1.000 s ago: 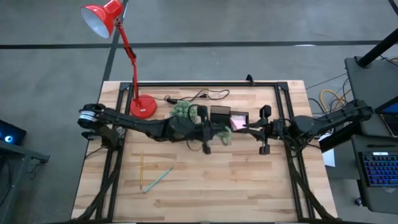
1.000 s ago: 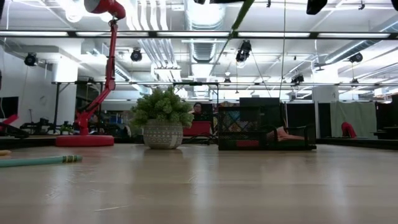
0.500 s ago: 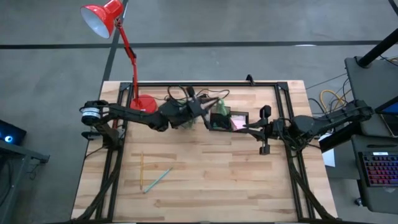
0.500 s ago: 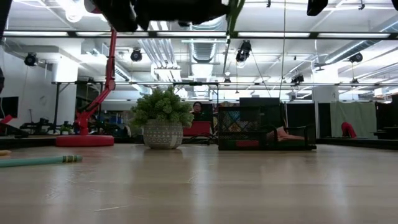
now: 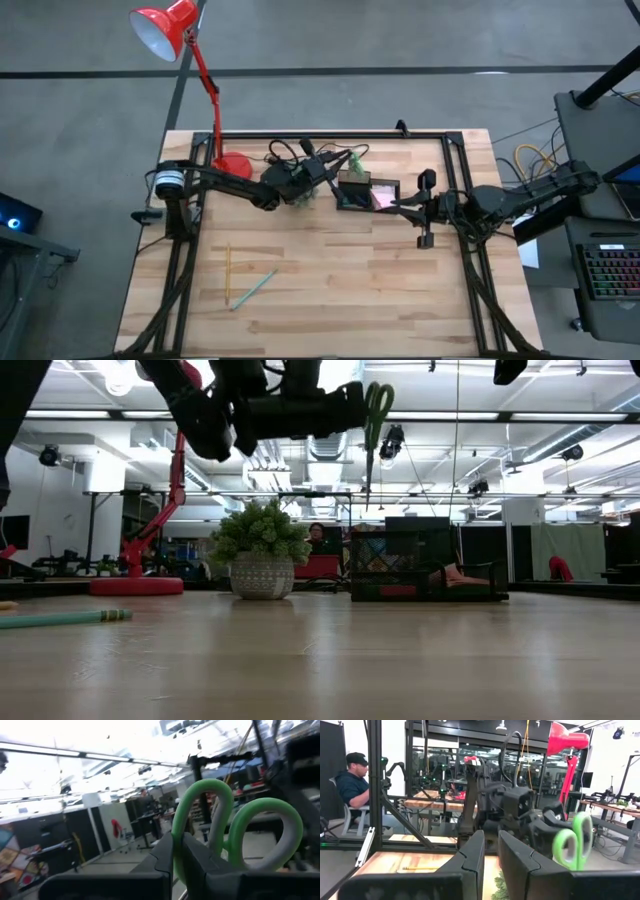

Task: Pick and place office supplies into organizer
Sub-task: Put the green scissor into the black desk organizer, then put the blue pencil into the black desk organizer, then put the yellow pencil into the black desk organizer

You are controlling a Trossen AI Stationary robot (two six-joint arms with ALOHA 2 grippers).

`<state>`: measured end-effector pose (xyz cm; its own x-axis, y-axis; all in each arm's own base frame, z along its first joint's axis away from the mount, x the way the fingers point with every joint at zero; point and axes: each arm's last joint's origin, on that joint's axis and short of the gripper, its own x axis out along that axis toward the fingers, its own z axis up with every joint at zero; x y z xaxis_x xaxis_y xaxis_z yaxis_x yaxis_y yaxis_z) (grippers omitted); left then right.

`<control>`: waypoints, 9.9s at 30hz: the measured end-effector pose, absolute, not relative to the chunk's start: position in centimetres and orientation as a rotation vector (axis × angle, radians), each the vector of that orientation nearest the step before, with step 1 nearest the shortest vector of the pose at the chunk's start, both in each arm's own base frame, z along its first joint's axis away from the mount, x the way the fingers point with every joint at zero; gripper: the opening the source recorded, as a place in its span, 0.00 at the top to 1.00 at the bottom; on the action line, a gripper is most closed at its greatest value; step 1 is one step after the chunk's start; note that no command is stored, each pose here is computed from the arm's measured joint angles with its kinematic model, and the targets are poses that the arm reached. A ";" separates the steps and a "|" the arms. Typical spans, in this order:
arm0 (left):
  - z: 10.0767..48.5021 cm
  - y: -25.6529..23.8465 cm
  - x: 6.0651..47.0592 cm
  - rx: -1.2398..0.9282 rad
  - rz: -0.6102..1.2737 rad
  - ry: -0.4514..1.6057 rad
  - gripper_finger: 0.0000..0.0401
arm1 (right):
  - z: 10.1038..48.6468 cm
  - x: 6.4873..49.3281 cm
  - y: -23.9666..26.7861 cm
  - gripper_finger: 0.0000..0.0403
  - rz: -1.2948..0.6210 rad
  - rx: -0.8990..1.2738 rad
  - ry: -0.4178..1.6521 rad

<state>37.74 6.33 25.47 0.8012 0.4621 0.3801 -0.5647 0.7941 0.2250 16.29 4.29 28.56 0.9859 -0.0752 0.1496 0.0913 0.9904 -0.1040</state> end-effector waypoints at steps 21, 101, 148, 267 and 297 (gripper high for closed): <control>20.3 8.2 41.0 0.274 0.713 -0.204 1.00 | 28.3 16.4 4.3 0.88 -0.083 -0.118 -0.127; 23.3 -9.1 27.0 -0.401 0.306 1.129 0.48 | 28.2 16.4 4.3 0.88 -0.087 -0.219 -0.107; 13.8 -14.5 26.7 -0.627 0.547 1.611 0.83 | 28.2 16.4 4.3 0.88 -0.087 -0.226 -0.106; 21.4 10.6 37.1 0.098 0.295 0.102 0.70 | 28.1 16.4 4.3 0.88 -0.086 -0.251 -0.091; 23.3 -9.2 21.9 -0.938 0.524 1.335 0.70 | 28.1 16.4 4.3 0.88 -0.087 -0.274 -0.086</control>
